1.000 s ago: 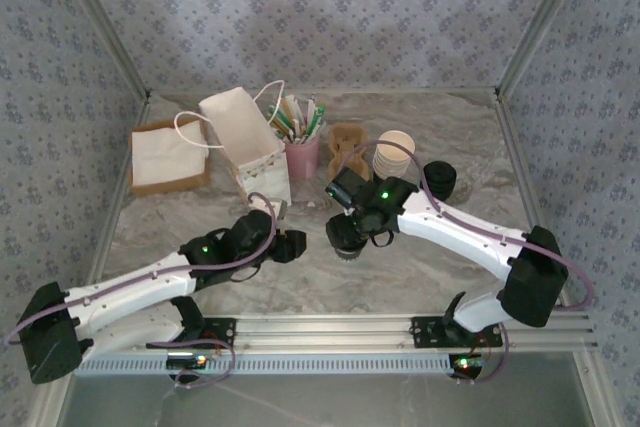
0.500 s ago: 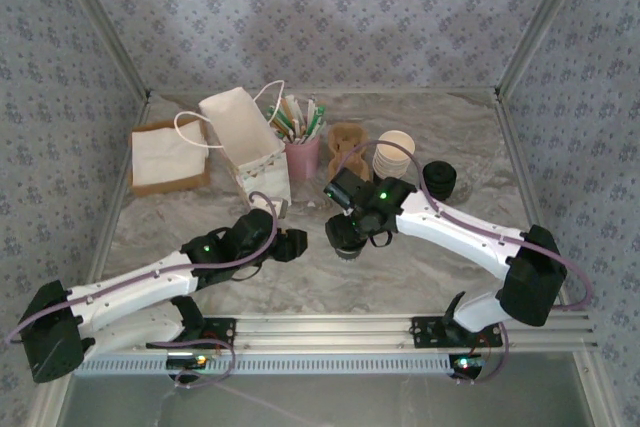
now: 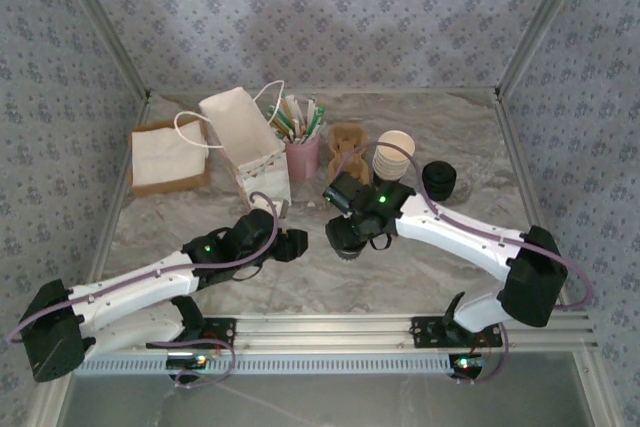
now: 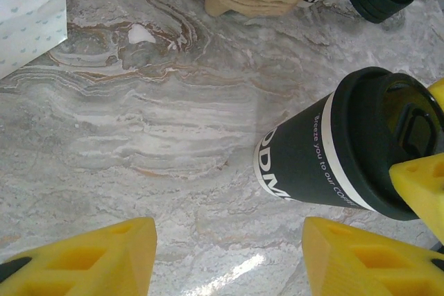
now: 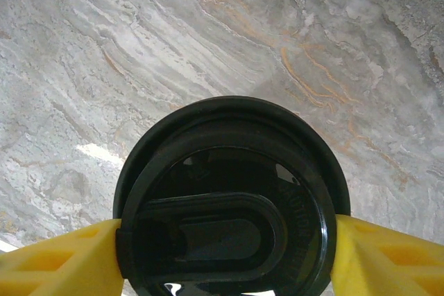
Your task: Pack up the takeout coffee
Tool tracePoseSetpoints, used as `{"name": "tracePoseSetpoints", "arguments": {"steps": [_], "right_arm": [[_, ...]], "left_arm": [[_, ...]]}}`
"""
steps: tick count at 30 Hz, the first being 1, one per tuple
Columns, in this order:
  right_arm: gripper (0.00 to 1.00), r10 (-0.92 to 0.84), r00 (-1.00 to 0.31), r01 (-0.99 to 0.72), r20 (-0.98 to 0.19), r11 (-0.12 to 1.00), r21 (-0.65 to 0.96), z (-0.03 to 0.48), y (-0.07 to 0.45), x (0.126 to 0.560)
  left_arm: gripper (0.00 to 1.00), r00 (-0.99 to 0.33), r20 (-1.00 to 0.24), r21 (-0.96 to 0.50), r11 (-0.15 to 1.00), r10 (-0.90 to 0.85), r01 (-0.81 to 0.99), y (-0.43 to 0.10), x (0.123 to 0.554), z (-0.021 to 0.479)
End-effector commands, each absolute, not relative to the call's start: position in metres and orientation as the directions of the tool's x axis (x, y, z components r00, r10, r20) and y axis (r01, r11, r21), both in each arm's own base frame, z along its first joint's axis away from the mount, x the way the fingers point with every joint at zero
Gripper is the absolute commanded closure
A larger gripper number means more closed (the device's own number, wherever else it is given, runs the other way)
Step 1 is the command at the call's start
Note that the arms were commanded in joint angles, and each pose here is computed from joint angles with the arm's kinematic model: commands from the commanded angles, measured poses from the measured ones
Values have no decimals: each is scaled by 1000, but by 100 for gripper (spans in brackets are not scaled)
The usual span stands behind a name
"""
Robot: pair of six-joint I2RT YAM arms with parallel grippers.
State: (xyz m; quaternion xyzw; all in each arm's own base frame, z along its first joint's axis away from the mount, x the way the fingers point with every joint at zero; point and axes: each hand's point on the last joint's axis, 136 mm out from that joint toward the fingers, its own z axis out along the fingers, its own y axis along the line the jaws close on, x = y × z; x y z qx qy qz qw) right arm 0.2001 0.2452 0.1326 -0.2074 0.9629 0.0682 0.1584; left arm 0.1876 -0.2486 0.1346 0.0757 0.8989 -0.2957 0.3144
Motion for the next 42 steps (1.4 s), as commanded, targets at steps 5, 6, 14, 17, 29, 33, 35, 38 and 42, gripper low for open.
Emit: {"name": "tracePoseSetpoints", "arguments": {"steps": [5,6,14,17,29,33,35,38,42], "right_arm": [[28,-408,-905,-408,-122,913,-31,79,211,167],[28,-408,-905,-407,-120,913,-29,77,211,166],[28,-409,-908,-408,-93,912,-34,63,209,159],[28,-413,-906,-410,-90,911,-52,63,207,158],[26,-407,-903,-405,-138,913,-45,86,216,165],[22,-401,-897,-403,-186,915,-30,107,223,173],[19,-401,-894,-404,-202,914,-25,115,225,175],[15,-401,-887,-409,-228,913,-15,126,228,178],[11,-404,-883,-416,-239,909,-3,132,228,176]], "left_arm": [[42,-795,-604,-498,807,-60,317,-250,189,133],[43,-795,-603,-499,807,-61,317,-251,189,133],[43,-795,-603,-497,809,-61,315,-251,190,133],[43,-796,-602,-498,808,-60,315,-252,190,132],[42,-795,-603,-500,806,-61,318,-253,190,134],[41,-794,-605,-502,804,-64,318,-253,191,136],[41,-794,-605,-503,803,-63,320,-254,191,138],[41,-793,-607,-502,802,-60,324,-254,191,139],[41,-790,-610,-502,801,-60,326,-255,192,142]]}}
